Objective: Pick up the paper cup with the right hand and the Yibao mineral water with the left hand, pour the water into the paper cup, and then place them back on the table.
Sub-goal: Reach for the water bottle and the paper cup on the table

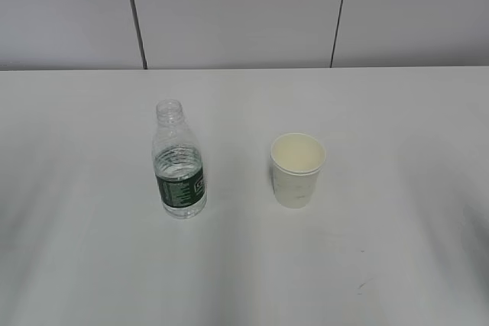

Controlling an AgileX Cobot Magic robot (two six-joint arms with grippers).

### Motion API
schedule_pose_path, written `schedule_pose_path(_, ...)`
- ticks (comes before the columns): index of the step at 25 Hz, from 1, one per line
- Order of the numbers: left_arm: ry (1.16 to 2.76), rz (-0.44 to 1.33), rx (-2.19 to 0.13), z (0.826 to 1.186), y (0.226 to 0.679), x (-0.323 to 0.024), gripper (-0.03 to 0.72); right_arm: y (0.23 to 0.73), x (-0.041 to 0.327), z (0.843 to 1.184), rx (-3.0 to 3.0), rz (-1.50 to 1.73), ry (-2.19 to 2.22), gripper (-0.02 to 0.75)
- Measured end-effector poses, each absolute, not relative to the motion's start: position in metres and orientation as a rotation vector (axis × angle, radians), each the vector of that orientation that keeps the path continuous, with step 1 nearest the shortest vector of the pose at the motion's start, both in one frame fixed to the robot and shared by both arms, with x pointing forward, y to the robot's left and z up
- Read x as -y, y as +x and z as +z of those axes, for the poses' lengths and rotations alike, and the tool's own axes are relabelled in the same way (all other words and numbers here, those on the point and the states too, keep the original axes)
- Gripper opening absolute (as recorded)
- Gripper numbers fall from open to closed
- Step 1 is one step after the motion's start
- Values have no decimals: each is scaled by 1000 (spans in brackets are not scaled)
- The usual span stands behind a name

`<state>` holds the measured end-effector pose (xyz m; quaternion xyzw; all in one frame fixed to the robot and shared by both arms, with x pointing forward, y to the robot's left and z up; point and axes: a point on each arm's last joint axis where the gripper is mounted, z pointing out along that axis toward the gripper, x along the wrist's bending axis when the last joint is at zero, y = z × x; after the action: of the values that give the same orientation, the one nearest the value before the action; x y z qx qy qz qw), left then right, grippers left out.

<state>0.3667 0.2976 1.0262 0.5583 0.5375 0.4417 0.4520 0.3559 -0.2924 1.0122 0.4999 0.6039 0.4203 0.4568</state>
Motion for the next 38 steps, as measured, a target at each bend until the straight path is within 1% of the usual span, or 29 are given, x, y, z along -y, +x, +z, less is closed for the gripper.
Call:
schedule_pose_path(14, 1363, 1099, -1308, 1023, 383, -297, 449, 384, 291, 1001, -1503, 1024, 1246, 533)
schedule_pose_path(22, 1375, 1088, -1317, 1015, 398, -296, 449, 402, 290, 991, -1502, 1024, 1245, 533)
schedule_pose_path(31, 1441, 1034, -1380, 990, 422, -295, 449, 427, 289, 969, -1515, 1013, 1252, 533)
schedule_pose_path(38, 1449, 1041, -1339, 974, 441, -293, 449, 442, 282, 943, -1628, 1009, 1193, 533)
